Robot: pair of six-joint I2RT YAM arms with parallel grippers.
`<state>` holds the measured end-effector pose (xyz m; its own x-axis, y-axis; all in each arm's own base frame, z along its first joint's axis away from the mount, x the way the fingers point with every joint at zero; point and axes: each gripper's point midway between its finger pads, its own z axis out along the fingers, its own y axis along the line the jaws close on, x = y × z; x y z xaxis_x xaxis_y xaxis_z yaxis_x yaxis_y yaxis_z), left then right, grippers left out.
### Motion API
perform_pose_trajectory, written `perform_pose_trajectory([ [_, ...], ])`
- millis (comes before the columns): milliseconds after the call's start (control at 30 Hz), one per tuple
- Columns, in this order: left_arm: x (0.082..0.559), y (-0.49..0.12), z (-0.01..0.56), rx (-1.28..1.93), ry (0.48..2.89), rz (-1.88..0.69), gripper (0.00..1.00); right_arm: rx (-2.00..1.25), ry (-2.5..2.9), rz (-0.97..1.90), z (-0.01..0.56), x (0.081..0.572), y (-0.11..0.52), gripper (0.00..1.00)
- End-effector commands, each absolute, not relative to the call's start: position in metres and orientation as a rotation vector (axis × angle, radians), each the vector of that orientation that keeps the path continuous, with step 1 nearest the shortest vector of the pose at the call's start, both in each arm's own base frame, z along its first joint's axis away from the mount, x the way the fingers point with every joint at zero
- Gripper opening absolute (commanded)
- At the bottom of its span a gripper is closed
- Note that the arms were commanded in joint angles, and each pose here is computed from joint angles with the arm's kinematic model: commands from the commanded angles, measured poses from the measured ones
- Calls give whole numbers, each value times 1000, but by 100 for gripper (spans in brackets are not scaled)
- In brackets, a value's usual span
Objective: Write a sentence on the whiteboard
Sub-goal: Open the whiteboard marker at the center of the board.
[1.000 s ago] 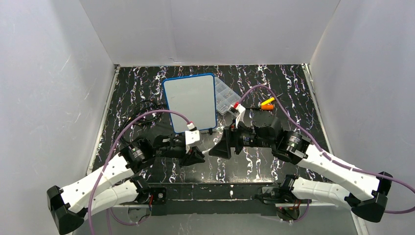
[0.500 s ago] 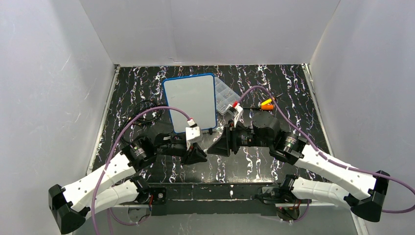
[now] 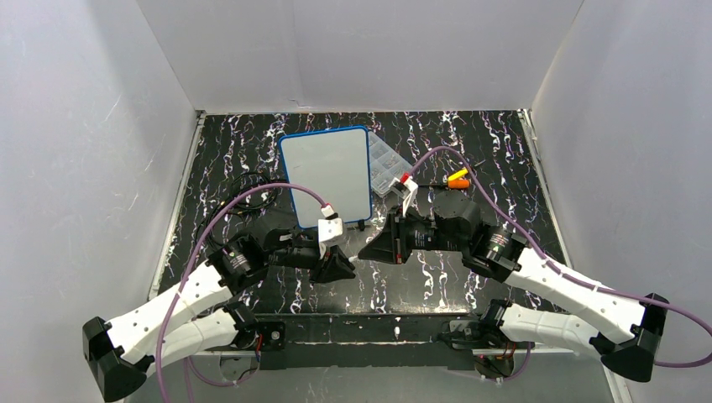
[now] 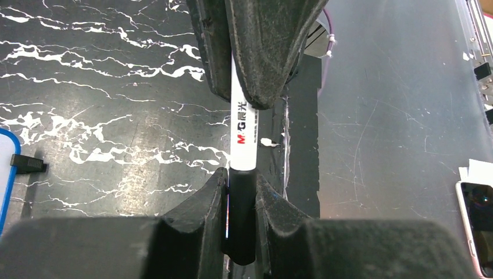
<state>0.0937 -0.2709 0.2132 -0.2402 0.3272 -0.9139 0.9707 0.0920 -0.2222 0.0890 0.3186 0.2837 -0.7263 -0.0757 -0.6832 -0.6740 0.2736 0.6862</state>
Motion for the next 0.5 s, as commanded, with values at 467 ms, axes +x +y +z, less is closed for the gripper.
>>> perform_pose_trajectory([
  [467,110,-250,219,1253,1598,-972,0,-745,1821,1448,358,100,274,1],
])
